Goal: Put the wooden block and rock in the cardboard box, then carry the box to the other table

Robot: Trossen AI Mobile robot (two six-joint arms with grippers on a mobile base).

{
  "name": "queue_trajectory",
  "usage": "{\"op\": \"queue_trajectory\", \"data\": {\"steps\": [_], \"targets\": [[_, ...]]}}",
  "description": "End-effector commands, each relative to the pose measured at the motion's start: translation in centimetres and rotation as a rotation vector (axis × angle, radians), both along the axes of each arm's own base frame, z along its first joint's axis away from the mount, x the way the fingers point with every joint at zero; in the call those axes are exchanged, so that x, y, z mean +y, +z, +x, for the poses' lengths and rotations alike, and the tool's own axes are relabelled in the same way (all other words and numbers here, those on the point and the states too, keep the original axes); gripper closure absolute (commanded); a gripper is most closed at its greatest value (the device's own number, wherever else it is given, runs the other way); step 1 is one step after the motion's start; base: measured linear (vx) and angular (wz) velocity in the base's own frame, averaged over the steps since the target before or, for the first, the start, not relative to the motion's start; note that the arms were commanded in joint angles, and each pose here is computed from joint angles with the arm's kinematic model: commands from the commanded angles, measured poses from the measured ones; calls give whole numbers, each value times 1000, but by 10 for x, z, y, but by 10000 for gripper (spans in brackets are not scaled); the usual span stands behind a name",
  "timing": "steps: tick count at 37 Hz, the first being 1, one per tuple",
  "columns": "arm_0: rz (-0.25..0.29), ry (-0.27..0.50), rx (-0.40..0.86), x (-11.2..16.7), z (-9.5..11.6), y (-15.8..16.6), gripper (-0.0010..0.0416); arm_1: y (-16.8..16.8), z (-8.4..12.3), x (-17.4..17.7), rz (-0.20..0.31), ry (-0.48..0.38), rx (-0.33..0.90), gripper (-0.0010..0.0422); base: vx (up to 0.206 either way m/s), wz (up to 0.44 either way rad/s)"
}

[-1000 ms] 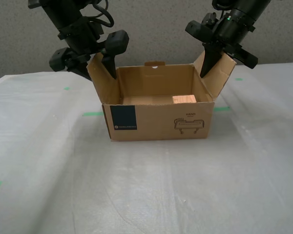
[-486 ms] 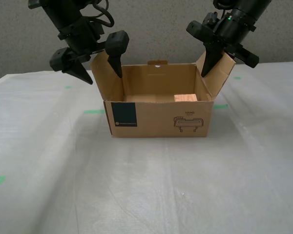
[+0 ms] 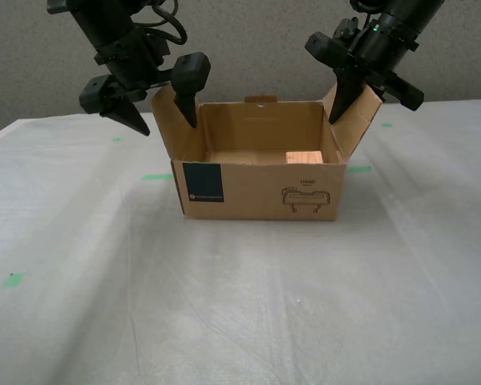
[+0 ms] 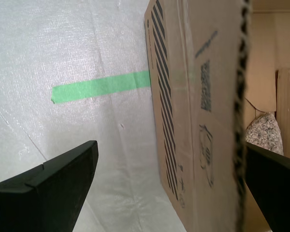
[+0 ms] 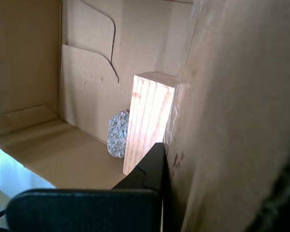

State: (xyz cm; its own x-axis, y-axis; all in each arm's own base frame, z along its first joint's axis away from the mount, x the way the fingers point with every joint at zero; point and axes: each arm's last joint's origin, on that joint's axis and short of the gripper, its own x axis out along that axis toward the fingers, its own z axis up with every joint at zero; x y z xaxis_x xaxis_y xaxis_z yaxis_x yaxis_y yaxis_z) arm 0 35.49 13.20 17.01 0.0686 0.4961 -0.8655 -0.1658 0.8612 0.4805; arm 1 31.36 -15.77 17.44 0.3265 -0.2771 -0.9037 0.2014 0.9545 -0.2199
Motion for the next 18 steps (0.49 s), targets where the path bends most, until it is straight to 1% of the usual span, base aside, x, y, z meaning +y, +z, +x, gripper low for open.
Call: {"op": "queue_trajectory", "data": {"steps": [1, 4, 7, 13, 18], "targets": [[2, -2, 0, 0, 0, 1, 382, 0, 0, 0, 3, 0, -4, 23, -22, 5], [2, -2, 0, 0, 0, 1, 353, 0, 0, 0, 3, -1, -3, 23, -12, 3], [2, -2, 0, 0, 0, 1, 311, 0, 0, 0, 3, -1, -3, 23, 0, 0], [-3, -3, -2, 0, 0, 1, 212, 0, 0, 0, 9, -6, 3, 23, 0, 0], [-16, -7, -7, 0, 0, 0, 114, -1, -1, 1, 16, -17, 5, 23, 0, 0]]}}
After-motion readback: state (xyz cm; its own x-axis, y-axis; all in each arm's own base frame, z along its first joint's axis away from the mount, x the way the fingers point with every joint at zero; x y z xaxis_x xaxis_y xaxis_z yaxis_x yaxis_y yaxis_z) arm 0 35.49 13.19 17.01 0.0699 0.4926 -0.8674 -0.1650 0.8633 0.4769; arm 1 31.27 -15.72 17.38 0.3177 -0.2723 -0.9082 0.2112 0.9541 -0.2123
